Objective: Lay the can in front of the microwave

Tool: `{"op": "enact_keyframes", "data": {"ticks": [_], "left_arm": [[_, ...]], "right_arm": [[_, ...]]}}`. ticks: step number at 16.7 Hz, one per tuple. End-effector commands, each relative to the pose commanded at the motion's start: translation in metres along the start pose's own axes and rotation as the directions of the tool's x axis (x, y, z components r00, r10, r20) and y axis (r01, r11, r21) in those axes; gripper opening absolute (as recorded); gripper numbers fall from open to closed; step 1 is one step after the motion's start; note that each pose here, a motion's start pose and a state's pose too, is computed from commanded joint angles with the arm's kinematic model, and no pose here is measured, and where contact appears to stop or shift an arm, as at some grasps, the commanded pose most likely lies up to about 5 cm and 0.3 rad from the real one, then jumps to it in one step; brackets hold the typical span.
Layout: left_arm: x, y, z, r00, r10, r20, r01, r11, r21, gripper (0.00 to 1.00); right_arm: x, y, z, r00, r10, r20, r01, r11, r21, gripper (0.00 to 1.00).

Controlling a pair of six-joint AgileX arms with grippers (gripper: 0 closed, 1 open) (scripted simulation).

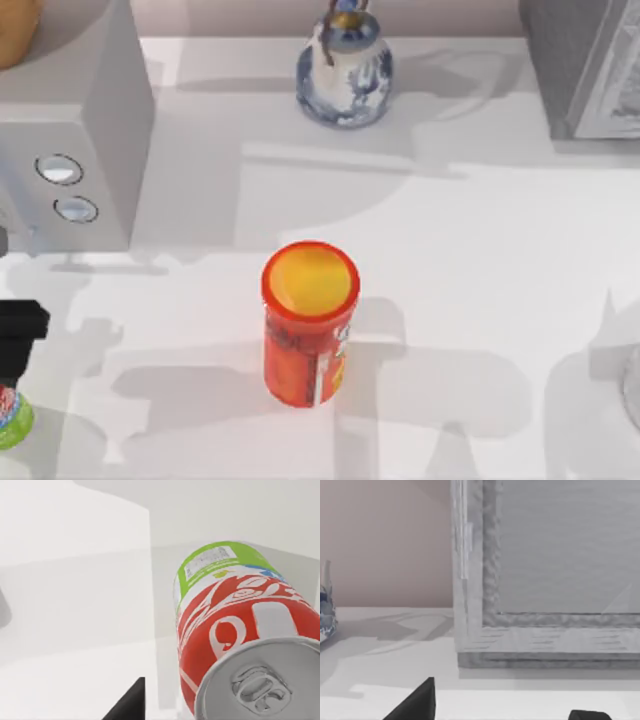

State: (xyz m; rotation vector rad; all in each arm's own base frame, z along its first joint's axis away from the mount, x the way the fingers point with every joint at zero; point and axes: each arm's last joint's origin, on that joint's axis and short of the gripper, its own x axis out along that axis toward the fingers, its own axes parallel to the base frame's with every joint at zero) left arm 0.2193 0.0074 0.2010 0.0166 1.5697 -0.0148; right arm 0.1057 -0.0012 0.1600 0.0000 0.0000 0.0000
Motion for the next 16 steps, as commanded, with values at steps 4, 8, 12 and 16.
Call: {"op": "enact_keyframes", "data": {"ticks": [4, 8, 12, 16], "left_arm": [[0.000, 0.000, 0.000, 1.000, 0.000, 0.000, 0.000, 1.000, 0.000, 1.00], [0.000, 0.000, 0.000, 1.000, 0.000, 0.000, 0.000, 1.000, 0.000, 1.00], [-0.018, 0.000, 0.001, 1.000, 0.000, -0.001, 0.000, 1.000, 0.000, 1.00], [-0.040, 0.000, 0.000, 1.000, 0.000, 0.000, 0.000, 1.000, 0.000, 1.00]], "right_arm": [[0.000, 0.000, 0.000, 1.000, 0.000, 0.000, 0.000, 1.000, 0.000, 1.00], [0.000, 0.000, 0.000, 1.000, 0.000, 0.000, 0.000, 1.000, 0.000, 1.00], [0.000, 0.000, 0.000, 1.000, 0.000, 0.000, 0.000, 1.000, 0.000, 1.00], [0.000, 0.000, 0.000, 1.000, 0.000, 0.000, 0.000, 1.000, 0.000, 1.00]]}}
